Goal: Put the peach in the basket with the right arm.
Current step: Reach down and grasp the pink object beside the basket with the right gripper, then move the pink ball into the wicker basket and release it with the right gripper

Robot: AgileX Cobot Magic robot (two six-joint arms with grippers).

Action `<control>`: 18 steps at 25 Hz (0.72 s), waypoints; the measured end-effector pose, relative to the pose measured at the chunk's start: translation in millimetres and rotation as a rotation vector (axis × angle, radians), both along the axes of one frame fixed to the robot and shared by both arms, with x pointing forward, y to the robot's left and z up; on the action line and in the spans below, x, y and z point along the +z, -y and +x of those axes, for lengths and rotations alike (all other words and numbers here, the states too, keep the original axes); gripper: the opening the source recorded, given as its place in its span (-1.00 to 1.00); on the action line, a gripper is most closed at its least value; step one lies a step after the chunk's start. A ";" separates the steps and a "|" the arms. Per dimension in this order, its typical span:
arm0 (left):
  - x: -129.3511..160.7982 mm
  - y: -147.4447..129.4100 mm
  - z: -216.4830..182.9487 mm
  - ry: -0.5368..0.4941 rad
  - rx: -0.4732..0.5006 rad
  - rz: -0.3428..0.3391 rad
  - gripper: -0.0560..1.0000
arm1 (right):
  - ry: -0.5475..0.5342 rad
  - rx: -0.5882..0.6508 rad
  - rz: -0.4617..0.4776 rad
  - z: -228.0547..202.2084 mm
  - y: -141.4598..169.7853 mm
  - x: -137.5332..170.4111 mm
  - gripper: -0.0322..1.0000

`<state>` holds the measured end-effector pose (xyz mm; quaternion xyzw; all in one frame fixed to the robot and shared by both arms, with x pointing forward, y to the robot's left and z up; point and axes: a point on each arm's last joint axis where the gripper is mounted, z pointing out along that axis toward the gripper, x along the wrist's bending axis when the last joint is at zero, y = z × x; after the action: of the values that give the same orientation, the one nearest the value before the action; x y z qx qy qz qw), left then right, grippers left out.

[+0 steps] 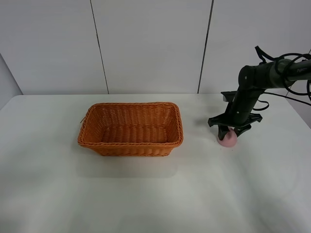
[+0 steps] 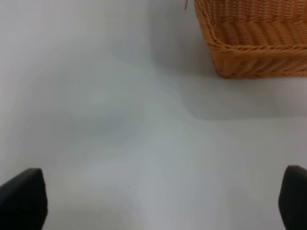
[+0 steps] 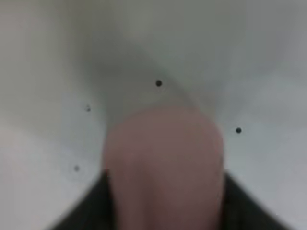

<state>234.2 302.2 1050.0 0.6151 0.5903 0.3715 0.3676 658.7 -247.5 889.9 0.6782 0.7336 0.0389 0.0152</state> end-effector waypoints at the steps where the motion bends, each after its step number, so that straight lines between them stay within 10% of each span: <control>1: 0.0 0.0 0.0 0.000 0.000 0.000 0.99 | -0.001 0.000 0.000 -0.1 0.0 0.0 -0.59; 4: 0.0 0.0 0.0 0.000 0.000 0.000 0.99 | 0.004 0.001 0.000 0.6 0.0 2.1 -0.93; 9: 0.0 0.0 0.0 0.000 0.000 0.000 0.99 | 0.015 0.006 -0.005 3.7 0.1 18.9 -0.95; 18: 0.0 0.0 0.0 0.000 0.000 0.000 0.99 | 0.209 0.014 0.003 26.2 -1.4 135.8 -0.95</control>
<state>234.2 302.2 1050.0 0.6151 0.5903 0.3715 0.3676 684.9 -246.1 1025.7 0.6652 0.7329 0.1107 0.0902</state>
